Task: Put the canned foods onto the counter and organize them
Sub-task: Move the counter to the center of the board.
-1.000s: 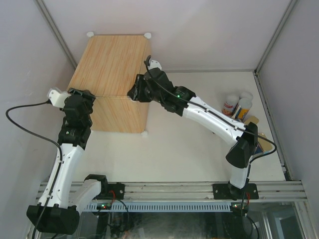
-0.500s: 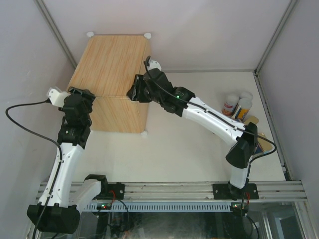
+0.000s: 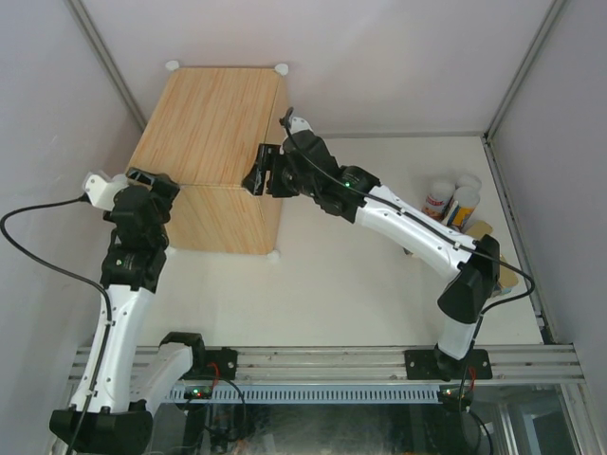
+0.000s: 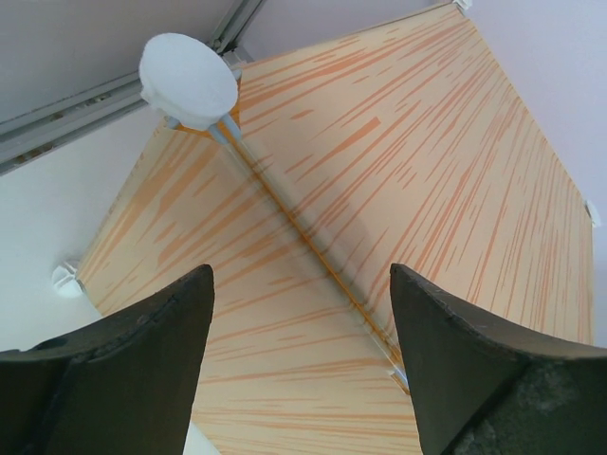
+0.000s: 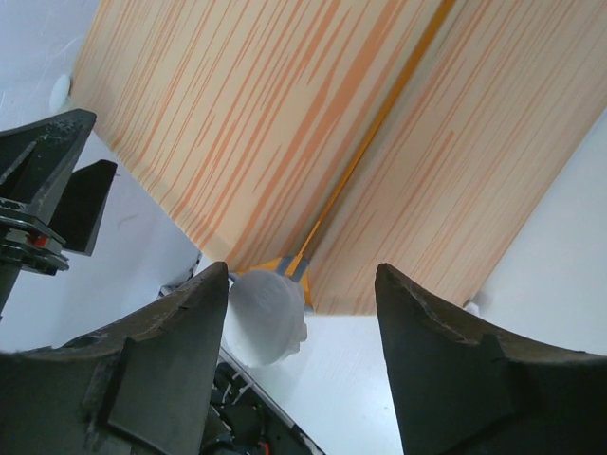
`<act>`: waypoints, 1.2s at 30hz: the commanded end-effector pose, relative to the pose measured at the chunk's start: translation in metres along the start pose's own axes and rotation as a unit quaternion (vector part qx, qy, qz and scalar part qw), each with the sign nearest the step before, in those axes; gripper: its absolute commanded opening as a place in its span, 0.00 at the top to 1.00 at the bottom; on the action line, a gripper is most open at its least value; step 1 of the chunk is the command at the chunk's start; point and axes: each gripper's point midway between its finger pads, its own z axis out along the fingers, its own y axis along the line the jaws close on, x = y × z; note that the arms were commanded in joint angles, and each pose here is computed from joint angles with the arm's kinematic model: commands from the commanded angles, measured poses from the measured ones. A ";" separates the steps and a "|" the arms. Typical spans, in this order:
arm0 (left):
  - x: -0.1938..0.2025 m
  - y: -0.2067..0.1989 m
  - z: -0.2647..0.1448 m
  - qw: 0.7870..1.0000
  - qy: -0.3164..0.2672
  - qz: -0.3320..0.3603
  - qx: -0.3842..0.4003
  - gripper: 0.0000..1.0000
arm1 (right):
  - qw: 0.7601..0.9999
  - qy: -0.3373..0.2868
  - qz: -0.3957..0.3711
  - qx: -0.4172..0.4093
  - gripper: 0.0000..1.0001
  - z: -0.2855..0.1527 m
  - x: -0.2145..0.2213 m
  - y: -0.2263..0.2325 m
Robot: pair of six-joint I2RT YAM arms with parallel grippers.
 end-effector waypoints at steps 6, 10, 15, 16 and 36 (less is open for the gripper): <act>-0.035 0.003 -0.026 0.999 -0.035 -0.011 -0.006 0.20 | 1.000 0.000 -0.018 -0.014 0.37 -0.027 -0.008 0.003; -0.039 0.008 -0.035 0.999 -0.042 -0.017 -0.008 0.20 | 1.000 -0.015 -0.026 -0.004 0.37 -0.036 -0.013 -0.003; -0.050 0.018 -0.046 0.997 -0.061 -0.030 -0.020 0.20 | 0.998 -0.034 -0.041 0.015 0.38 -0.054 -0.016 -0.015; -0.052 0.018 -0.048 0.997 -0.064 -0.034 -0.019 0.20 | 0.998 -0.037 -0.045 0.022 0.38 -0.058 -0.017 -0.018; -0.047 -0.094 -0.078 0.987 -0.041 0.098 0.120 0.20 | 0.954 -0.192 0.004 0.230 0.37 -0.219 -0.044 -0.178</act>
